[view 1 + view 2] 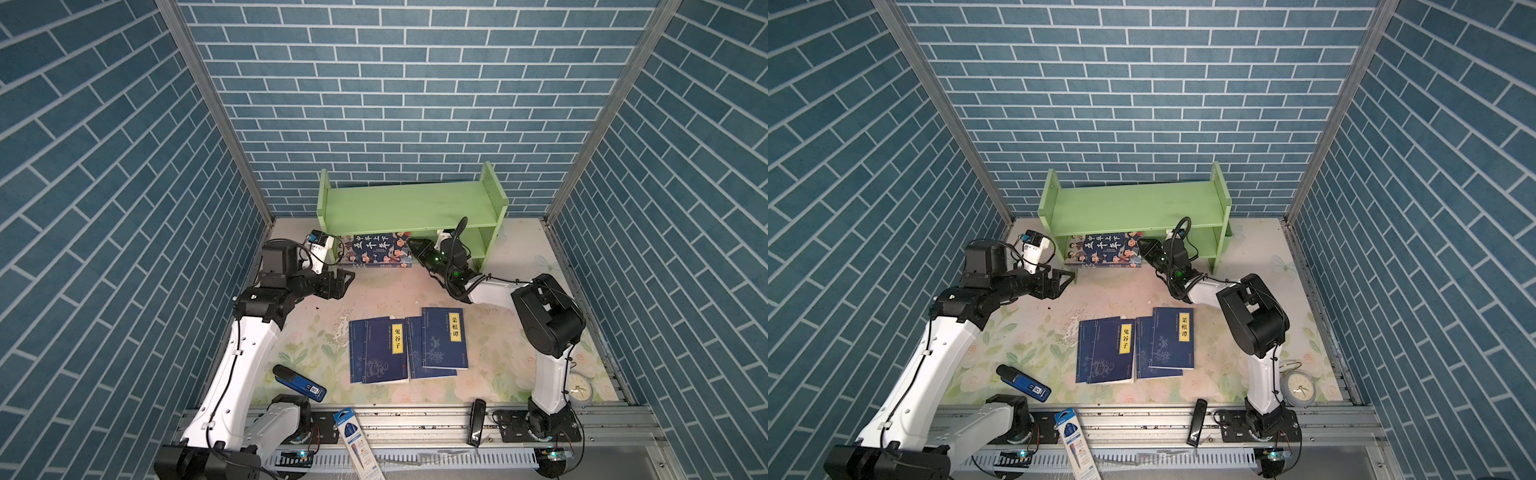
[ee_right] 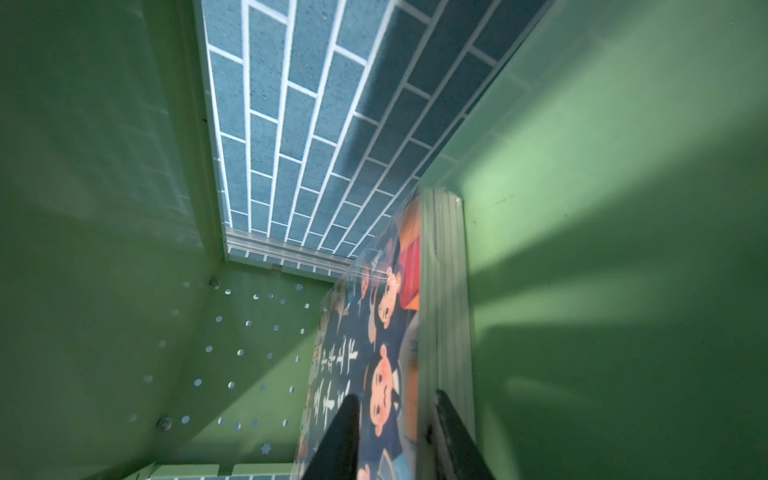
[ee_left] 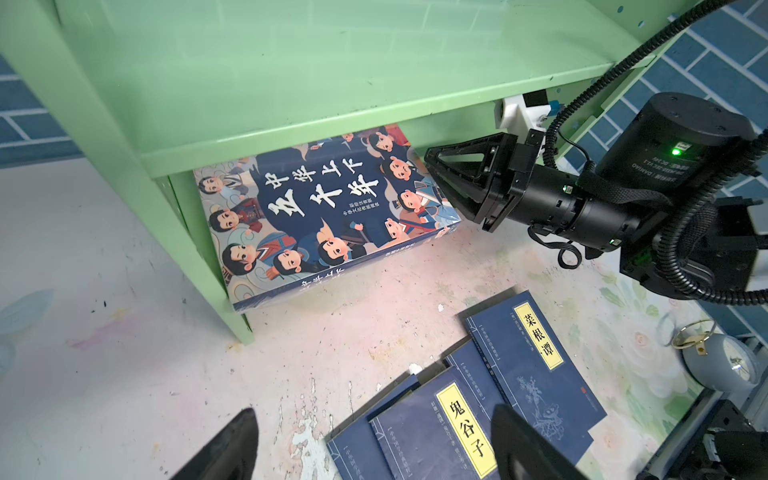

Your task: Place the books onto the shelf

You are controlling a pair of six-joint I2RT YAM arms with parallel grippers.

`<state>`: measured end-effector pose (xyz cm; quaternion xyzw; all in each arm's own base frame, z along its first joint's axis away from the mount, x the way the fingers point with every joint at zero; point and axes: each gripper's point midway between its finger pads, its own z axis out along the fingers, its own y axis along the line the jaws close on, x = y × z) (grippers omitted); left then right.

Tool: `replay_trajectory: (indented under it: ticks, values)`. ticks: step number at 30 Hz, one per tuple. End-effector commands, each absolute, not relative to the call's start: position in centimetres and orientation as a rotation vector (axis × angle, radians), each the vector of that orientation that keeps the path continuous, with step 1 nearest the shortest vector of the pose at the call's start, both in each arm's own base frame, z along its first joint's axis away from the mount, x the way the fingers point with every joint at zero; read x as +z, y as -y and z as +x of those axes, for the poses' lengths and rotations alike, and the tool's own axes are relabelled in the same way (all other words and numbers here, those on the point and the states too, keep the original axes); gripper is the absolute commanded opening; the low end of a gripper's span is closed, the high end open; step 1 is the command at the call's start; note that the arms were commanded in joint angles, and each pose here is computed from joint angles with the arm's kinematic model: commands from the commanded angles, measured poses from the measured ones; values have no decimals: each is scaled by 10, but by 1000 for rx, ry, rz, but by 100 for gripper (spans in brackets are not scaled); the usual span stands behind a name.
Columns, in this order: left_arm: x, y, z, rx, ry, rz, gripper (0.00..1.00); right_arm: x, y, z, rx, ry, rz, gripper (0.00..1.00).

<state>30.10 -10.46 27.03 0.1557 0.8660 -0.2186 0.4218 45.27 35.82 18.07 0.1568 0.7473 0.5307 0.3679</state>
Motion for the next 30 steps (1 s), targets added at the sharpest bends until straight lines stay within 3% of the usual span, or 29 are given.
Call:
replay_trajectory:
  ticks: [1,30]
  values:
    - [267,101,296,-560,-2193,345,89,184,-369,455,1419,-1920,390,31]
    - [272,99,294,-555,-2161,348,92,191,-365,456,1489,-1834,460,34]
